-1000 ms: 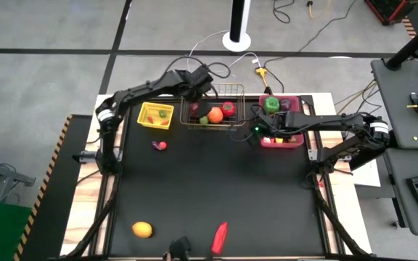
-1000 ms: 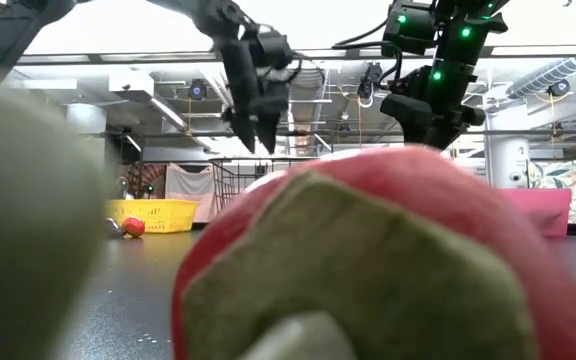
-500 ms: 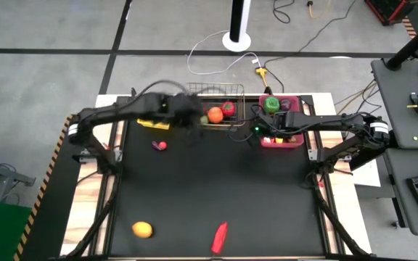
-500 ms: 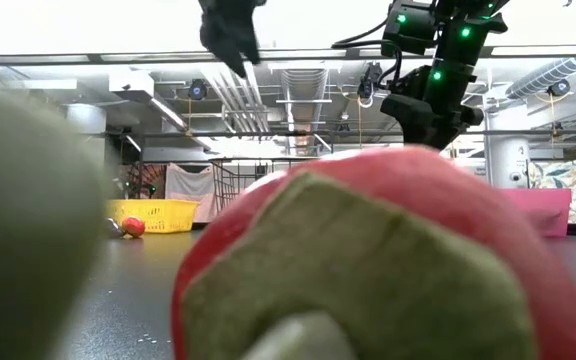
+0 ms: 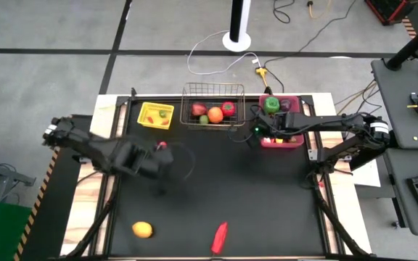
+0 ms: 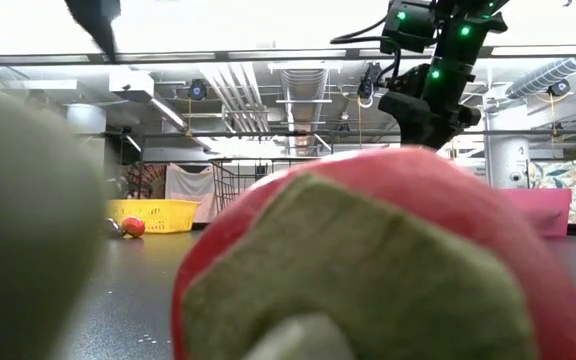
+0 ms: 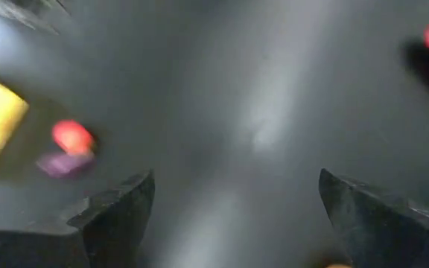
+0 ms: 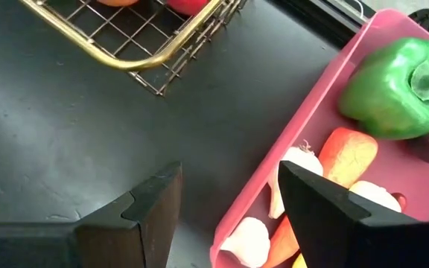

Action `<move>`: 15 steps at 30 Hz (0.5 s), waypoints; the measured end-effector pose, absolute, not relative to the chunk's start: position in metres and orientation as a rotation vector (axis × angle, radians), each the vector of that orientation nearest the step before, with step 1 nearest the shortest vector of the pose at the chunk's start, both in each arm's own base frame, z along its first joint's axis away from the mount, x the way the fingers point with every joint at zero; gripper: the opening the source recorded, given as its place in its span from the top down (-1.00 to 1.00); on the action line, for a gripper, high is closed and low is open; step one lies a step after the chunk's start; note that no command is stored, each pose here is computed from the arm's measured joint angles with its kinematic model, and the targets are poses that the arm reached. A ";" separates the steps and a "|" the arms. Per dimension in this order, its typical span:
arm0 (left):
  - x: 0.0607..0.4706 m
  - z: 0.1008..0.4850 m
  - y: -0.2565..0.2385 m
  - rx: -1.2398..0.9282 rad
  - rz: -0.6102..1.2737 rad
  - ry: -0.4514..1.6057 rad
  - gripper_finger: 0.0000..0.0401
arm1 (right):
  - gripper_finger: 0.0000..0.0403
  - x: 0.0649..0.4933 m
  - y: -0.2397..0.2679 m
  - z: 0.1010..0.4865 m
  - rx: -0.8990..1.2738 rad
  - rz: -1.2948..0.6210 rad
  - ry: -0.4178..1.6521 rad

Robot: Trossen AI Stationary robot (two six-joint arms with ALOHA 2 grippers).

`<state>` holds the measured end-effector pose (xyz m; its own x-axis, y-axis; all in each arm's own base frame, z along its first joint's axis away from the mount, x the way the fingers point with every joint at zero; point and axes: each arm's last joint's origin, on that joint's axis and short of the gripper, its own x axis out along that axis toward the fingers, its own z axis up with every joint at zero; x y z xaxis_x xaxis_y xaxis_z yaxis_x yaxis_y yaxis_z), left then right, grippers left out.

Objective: Sort produce into baskets
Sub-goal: Put the yellow lemon into the gold wire basket

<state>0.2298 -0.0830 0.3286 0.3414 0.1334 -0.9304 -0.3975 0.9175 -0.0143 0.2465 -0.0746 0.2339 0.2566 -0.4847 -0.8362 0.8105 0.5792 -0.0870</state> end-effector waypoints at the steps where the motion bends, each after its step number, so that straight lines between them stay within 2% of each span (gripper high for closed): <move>1: 0.224 0.324 -0.091 -0.286 0.342 1.194 -0.79 | -0.08 0.247 -0.074 0.234 0.401 -0.910 0.958; 4: 0.210 0.312 -0.115 -0.336 0.311 1.250 -0.79 | -0.08 0.247 -0.072 0.234 0.400 -0.905 0.956; 8: 0.191 0.293 -0.147 -0.273 0.216 1.349 -0.79 | -0.08 0.248 -0.072 0.234 0.400 -0.901 0.949; 12: 0.176 0.268 -0.167 -0.242 0.256 1.400 -0.79 | -0.08 0.248 -0.071 0.234 0.405 -0.892 0.951; 15: 0.171 0.250 -0.186 -0.262 0.211 1.425 -0.79 | -0.08 0.250 -0.069 0.234 0.404 -0.883 0.945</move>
